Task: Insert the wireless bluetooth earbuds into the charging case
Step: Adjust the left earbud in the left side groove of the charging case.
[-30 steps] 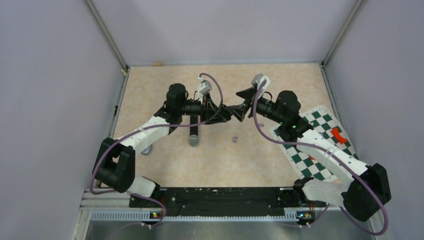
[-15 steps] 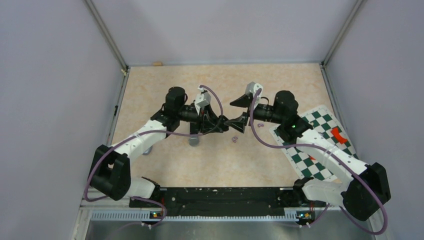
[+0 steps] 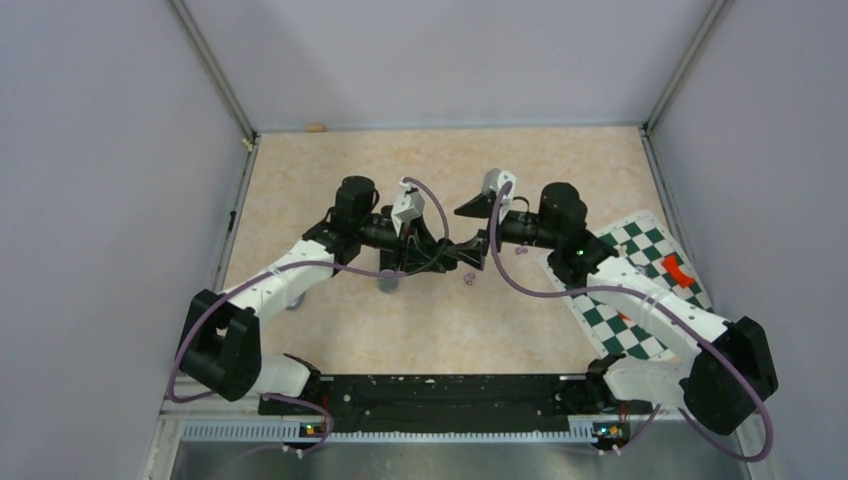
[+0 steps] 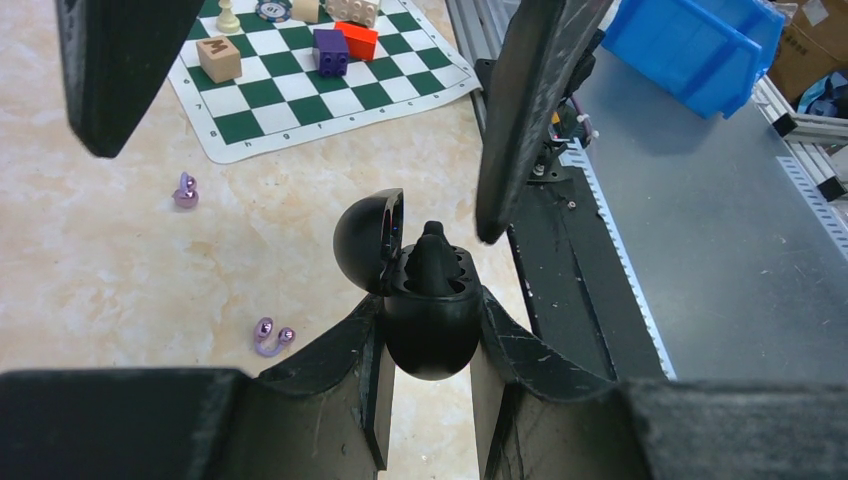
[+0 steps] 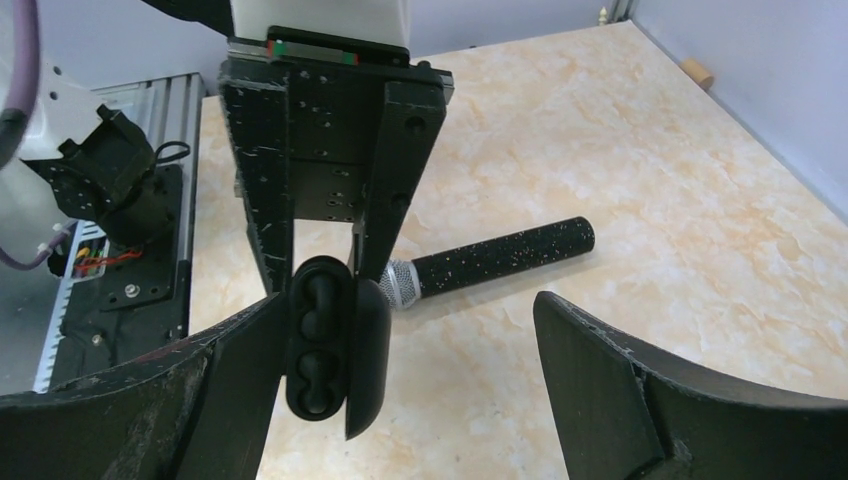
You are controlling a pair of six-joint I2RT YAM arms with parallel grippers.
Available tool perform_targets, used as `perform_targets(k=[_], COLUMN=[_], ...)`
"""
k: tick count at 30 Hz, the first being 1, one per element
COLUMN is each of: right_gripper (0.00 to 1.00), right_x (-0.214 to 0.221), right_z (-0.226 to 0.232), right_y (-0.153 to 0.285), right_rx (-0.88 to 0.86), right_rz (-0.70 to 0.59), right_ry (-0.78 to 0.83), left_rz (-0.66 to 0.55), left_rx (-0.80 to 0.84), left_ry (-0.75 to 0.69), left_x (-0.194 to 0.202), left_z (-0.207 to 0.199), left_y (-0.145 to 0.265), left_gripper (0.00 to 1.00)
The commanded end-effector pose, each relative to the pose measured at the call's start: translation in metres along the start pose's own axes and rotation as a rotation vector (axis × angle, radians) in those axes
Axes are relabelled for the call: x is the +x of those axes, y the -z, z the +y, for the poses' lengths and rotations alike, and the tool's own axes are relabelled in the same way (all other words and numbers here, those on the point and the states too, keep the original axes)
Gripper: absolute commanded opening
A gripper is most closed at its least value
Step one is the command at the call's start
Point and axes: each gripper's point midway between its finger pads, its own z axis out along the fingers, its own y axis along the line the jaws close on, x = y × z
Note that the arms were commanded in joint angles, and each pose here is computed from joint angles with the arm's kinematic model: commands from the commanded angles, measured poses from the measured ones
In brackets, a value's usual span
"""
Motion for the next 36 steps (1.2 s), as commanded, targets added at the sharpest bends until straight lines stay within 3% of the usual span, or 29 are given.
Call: perform_targets(k=[1, 12, 22, 36], right_gripper=[0.9, 0.9, 0.94, 0.95], right_x=[-0.004, -0.012, -0.031, -0.006], right_z=[-0.007, -0.031, 0.016, -0.01], right_y=[-0.008, -0.002, 0.008, 0.014], right_rx=[0.032, 0.184, -0.051, 0.031], right_rz=[-0.008, -0.022, -0.034, 0.057], right_ry=[0.04, 0.097, 0.132, 0.216], left_rz=[-0.021, -0.018, -0.016, -0.016], left_rx=[0.042, 0.049, 0.048, 0.052], left_ry=[-0.092, -0.091, -0.089, -0.088], left_x=[-0.022, -0.021, -0.021, -0.022], left_z=[-0.009, -0.011, -0.011, -0.012], left_y=[-0.001, -0.002, -0.002, -0.002], left_gripper=[0.0, 0.0, 0.0, 0.0])
